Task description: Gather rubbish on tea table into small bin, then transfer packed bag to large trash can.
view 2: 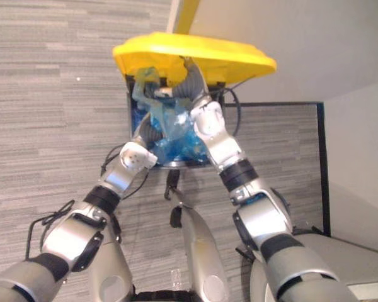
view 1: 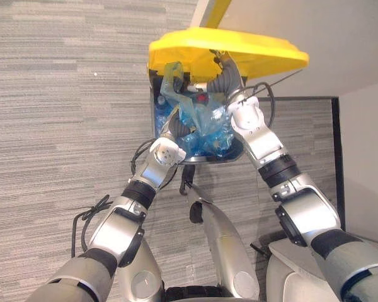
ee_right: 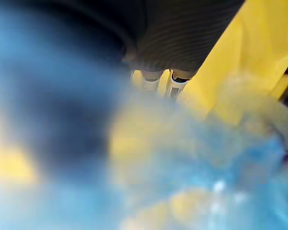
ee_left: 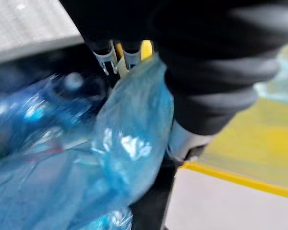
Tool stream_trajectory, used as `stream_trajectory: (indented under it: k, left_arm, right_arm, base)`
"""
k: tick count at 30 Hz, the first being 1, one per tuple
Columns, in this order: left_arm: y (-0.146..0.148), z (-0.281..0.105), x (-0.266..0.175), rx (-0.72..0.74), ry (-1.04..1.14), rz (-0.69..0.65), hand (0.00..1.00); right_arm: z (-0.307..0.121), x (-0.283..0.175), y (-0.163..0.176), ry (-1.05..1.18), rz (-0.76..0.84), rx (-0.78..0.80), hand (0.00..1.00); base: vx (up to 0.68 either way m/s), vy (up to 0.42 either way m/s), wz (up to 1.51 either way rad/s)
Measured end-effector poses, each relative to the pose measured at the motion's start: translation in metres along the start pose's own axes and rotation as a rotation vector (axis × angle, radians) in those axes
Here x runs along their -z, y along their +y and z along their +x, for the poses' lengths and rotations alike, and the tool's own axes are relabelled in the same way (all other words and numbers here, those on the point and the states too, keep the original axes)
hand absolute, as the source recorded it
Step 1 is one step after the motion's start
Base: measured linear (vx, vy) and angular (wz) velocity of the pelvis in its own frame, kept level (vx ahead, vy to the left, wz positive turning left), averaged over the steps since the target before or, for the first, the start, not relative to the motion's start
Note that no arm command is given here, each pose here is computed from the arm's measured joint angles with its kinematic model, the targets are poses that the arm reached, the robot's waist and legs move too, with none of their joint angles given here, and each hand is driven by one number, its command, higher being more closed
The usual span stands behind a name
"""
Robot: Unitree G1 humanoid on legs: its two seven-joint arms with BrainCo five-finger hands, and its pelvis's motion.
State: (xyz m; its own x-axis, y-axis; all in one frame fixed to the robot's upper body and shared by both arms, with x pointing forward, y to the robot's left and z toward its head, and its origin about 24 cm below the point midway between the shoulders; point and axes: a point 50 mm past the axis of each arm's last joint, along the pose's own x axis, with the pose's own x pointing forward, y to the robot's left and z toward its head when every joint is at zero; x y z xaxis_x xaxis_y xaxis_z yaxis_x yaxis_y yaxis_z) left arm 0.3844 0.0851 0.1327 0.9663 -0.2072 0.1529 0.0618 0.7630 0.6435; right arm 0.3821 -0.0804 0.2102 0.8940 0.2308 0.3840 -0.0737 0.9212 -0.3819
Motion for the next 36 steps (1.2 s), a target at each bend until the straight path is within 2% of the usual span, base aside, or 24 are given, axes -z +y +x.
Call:
stream_trajectory:
  k: [4,6,13,18,21,24,25,29,30,36]
  left_arm:
    - [0.003,-0.014,0.018,-0.008,0.021,0.001,0.00]
    - [0.003,-0.033,0.040,-0.019,0.066,-0.040,0.00]
    - [-0.014,-0.147,0.151,-0.015,0.479,-0.261,0.00]
    - [-0.021,-0.231,0.206,-0.050,0.799,-0.313,0.00]
    - [-0.035,-0.280,0.232,-0.120,1.050,-0.423,0.00]
    - [-0.056,-0.313,0.237,-0.123,1.197,-0.490,0.00]
    - [-0.065,-0.317,0.235,-0.114,1.219,-0.514,0.00]
    - [-0.070,-0.334,0.236,-0.111,1.286,-0.516,0.00]
    - [-0.069,-0.337,0.236,-0.117,1.295,-0.514,0.00]
    - [-0.093,-0.344,0.228,-0.129,1.351,-0.620,0.00]
  right_arm:
    - [-0.018,0.031,0.005,0.097,-0.019,-0.026,0.00]
    - [-0.030,0.049,0.007,0.156,-0.029,-0.039,0.00]
    - [-0.107,0.137,-0.003,0.515,-0.040,-0.016,0.00]
    - [-0.146,0.162,0.001,0.636,-0.051,-0.041,0.00]
    - [-0.172,0.174,0.008,0.706,-0.016,-0.038,0.00]
    - [-0.209,0.186,0.020,0.800,-0.013,-0.072,0.00]
    - [-0.228,0.192,0.026,0.854,0.000,-0.087,0.00]
    - [-0.327,0.214,0.062,1.185,0.088,-0.123,0.00]
    - [-0.337,0.215,0.064,1.224,0.140,-0.067,0.00]
    - [-0.379,0.227,0.054,1.432,0.146,0.024,0.00]
  base:
    - [-0.02,-0.005,0.13]
    - [0.02,-0.012,0.15]
    - [0.03,0.005,0.18]
    - [-0.03,0.051,0.04]
    - [-0.07,0.055,-0.20]
    - [-0.13,0.062,-0.28]
    - [-0.21,0.015,-0.19]
    - [-0.07,-0.105,-0.06]
    - [-0.07,-0.203,-0.15]
    - [-0.02,-0.153,-0.28]
